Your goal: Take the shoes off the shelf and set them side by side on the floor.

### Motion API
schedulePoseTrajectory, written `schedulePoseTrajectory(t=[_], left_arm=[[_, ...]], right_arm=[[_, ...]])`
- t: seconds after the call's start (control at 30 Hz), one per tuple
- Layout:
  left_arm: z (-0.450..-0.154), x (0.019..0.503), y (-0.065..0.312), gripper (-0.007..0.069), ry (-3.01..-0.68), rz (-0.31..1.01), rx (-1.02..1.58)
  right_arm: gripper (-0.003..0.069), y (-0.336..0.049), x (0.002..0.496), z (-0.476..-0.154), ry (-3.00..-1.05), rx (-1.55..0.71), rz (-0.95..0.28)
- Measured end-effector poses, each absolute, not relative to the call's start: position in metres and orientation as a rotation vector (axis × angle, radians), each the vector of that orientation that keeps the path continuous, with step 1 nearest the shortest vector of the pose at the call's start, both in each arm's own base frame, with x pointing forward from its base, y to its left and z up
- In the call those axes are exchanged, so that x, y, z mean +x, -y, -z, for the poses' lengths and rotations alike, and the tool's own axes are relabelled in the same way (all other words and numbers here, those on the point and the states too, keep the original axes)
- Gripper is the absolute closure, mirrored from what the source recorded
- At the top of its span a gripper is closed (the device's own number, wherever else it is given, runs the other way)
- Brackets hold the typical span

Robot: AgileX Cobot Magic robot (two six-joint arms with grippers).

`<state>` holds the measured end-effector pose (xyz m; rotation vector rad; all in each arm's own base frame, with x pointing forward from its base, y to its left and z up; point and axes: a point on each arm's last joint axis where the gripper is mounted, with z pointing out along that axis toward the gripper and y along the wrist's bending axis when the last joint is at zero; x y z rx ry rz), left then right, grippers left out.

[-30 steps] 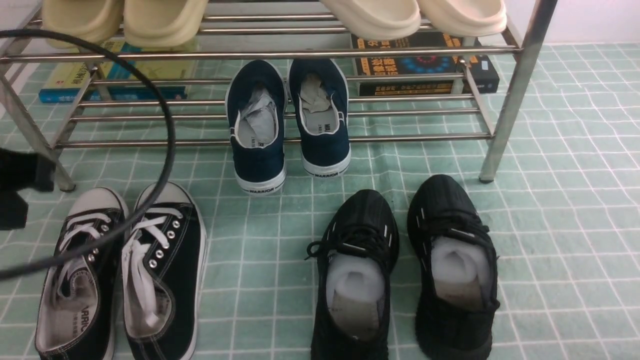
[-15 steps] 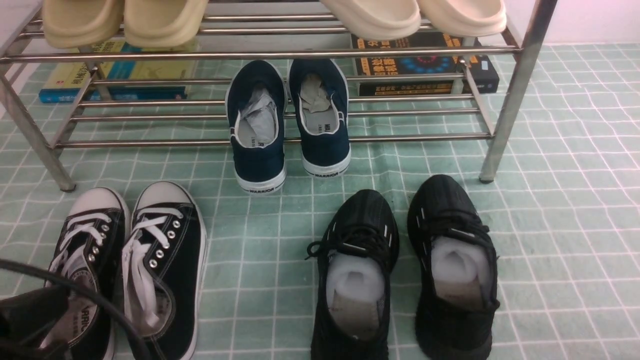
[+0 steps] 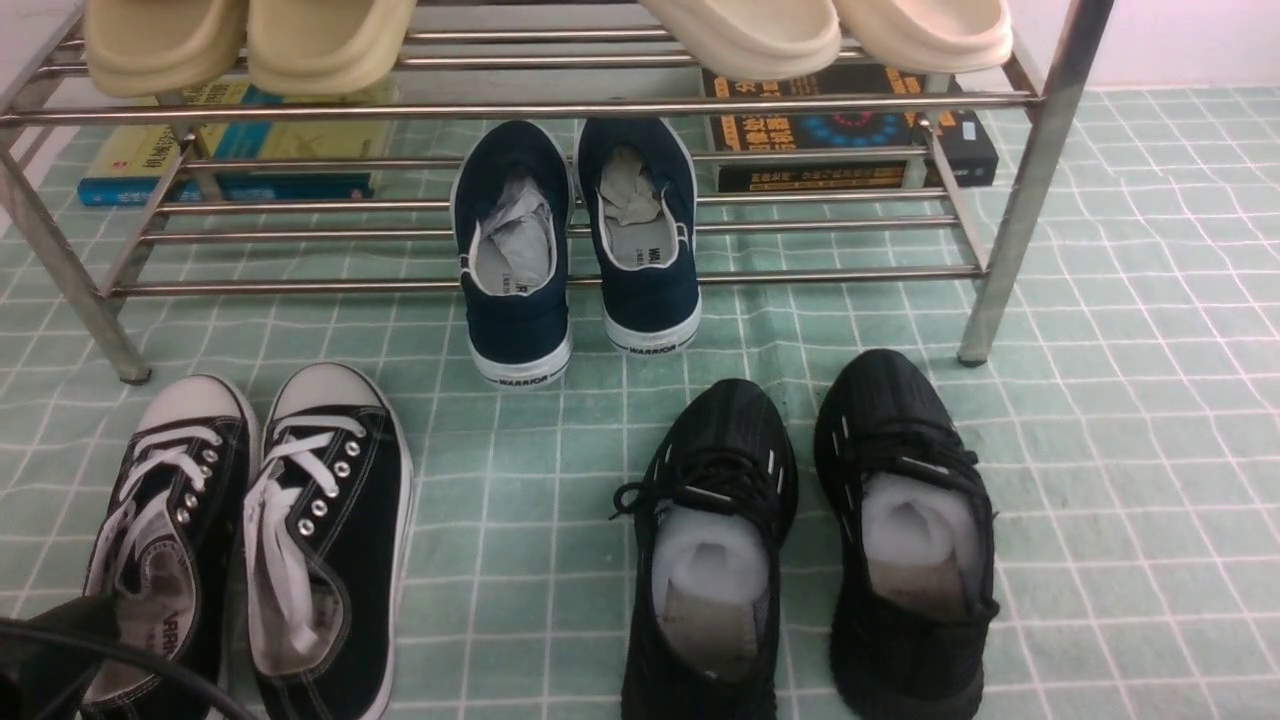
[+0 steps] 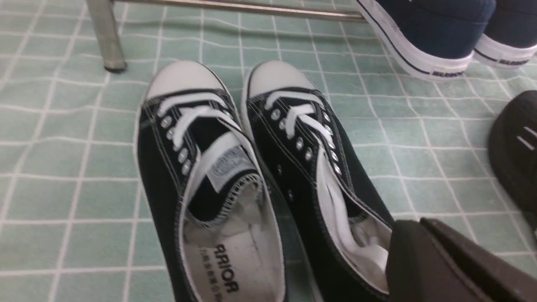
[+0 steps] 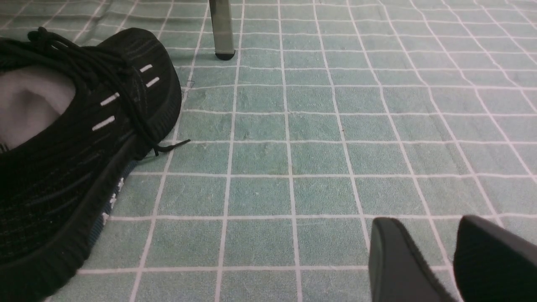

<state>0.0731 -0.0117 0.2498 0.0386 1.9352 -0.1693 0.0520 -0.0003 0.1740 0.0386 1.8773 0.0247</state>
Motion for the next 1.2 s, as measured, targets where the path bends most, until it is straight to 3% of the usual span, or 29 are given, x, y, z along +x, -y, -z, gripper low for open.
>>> schedulePoseTrajectory(t=[0.27,0.7,1.2], left_arm=[[-0.242,0.074,0.01,0.0604,-1.916,0.125,0.055],[-0.175,0.054,-0.001,0.0589,-1.838,0.015,0.012],[-0.174,0.053,-0.001,0.0575,-1.849,0.01,0.005]], right_arm=[[0.0421,0.0,0.052,-0.174,-1.877,0.039,-0.025],[0.0421,0.0,0.052,-0.174,-1.877,0.039,-0.025],[0.0421,0.0,0.052,-0.174,-1.877,0.039,-0.025]])
